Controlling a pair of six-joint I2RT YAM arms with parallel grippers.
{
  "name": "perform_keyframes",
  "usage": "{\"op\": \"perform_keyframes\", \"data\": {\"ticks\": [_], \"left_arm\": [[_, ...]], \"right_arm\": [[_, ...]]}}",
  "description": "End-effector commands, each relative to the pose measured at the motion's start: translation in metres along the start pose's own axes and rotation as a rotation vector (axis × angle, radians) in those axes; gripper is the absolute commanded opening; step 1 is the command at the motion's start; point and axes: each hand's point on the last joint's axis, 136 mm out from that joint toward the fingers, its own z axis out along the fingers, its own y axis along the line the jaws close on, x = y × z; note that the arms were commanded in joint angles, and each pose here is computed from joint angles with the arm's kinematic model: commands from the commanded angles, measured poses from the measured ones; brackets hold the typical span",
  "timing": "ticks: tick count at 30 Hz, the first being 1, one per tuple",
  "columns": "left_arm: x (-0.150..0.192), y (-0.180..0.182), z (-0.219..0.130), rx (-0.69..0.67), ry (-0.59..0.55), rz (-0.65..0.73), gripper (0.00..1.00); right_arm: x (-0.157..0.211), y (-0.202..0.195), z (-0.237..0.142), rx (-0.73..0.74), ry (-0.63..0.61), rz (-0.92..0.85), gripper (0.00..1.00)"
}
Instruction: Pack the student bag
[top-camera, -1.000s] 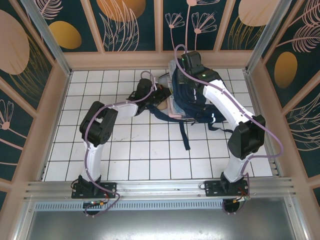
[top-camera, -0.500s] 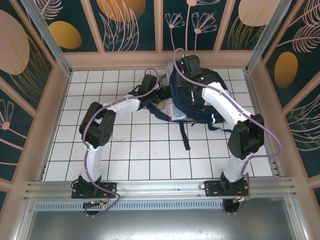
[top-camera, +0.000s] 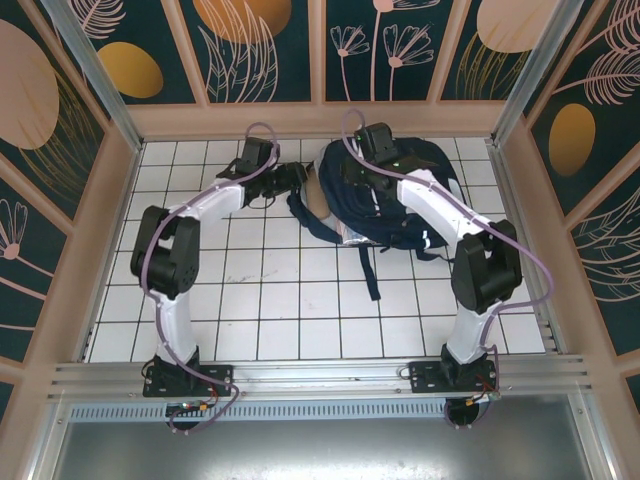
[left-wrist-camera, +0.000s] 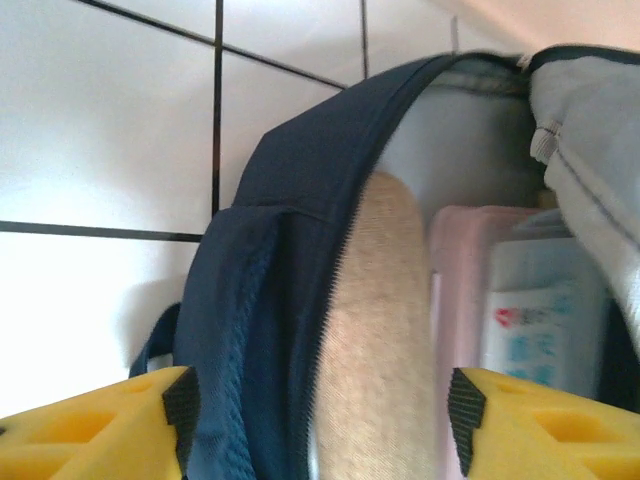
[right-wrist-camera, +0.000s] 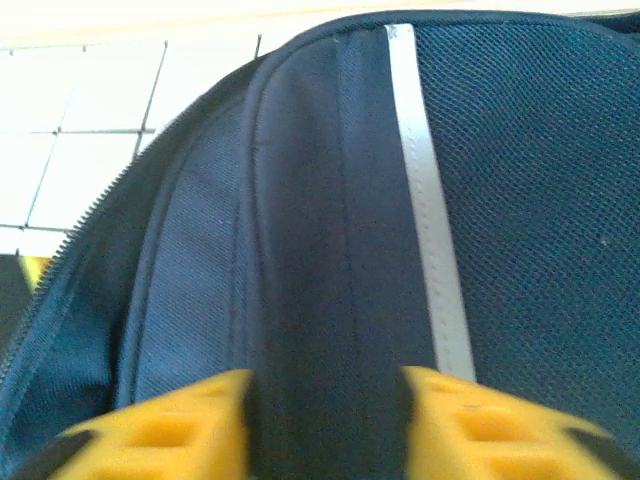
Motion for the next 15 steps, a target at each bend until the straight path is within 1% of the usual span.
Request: {"op": "perform_keyframes", "data": {"ticks": [1, 5, 8, 9, 11, 13, 15], "left_arm": [[0.017, 0.015, 0.024, -0.06, 0.101, 0.083, 0.64], [0.022, 0.025, 0.048, -0.082, 0.155, 0.105, 0.57], [0.023, 0.025, 0.055, -0.073, 0.177, 0.115, 0.34], [0.022, 0.023, 0.054, -0.067, 0.174, 0.118, 0.21], [0.021, 0.022, 0.051, -0.071, 0.169, 0.12, 0.0], [0.024, 0.021, 0.044, -0.069, 0.171, 0.118, 0.0], [0.031, 0.02, 0.034, -0.052, 0.177, 0.099, 0.0]], "right_arm": [[0.016, -0.008, -0.005, 0.013, 0.044, 0.039, 0.51], [0.029, -0.004, -0.018, -0.008, 0.056, 0.077, 0.53], [0.049, -0.001, -0.03, 0.011, 0.058, 0.095, 0.54], [0.055, -0.004, -0.034, 0.024, 0.053, 0.114, 0.54], [0.076, 0.002, -0.041, 0.035, 0.057, 0.132, 0.54], [0.096, -0.005, -0.048, 0.07, 0.055, 0.183, 0.54], [0.119, -0.005, -0.05, 0.043, 0.071, 0.233, 0.52]]}}
